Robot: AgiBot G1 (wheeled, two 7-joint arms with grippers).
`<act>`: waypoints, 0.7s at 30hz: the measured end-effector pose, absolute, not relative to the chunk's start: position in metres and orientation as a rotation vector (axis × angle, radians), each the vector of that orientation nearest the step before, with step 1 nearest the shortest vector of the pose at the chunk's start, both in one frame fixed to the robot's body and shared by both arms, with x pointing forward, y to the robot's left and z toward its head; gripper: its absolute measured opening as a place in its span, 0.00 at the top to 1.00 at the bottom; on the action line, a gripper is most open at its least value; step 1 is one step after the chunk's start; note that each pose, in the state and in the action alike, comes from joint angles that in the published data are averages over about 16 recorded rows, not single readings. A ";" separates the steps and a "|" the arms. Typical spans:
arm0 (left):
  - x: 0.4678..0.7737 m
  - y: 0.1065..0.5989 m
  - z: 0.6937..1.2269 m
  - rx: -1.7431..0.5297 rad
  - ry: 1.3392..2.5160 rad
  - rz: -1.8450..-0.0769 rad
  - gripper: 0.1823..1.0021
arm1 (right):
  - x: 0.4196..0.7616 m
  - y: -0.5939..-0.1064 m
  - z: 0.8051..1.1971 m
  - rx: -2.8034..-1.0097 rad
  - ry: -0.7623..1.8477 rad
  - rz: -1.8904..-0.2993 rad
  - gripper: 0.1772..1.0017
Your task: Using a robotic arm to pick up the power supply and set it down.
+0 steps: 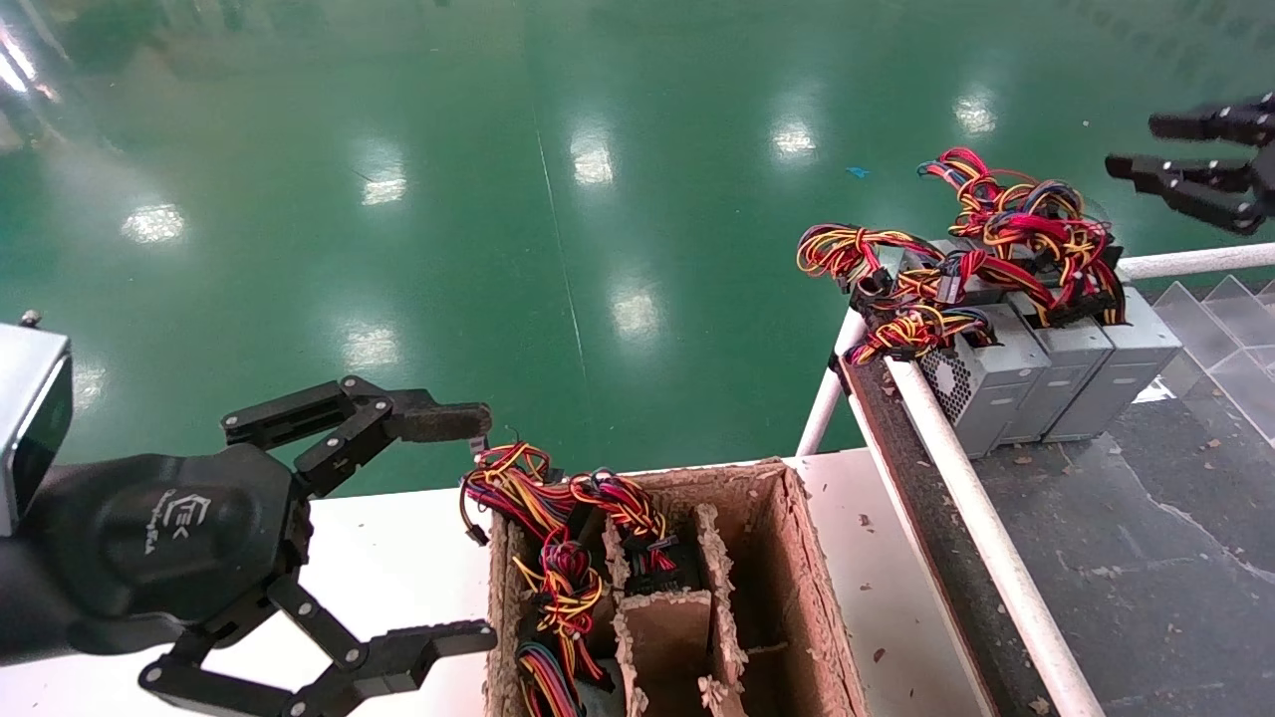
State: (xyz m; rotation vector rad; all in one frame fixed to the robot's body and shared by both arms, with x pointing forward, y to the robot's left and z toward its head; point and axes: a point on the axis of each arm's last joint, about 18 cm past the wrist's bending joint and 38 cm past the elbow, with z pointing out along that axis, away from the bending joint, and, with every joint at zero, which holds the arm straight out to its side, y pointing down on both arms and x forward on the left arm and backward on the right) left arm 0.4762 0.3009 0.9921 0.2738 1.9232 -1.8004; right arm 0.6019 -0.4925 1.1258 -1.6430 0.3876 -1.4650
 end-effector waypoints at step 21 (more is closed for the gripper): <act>0.476 0.301 0.992 0.273 1.923 -1.800 0.00 | 0.582 -0.449 1.111 -1.558 0.207 -1.244 0.23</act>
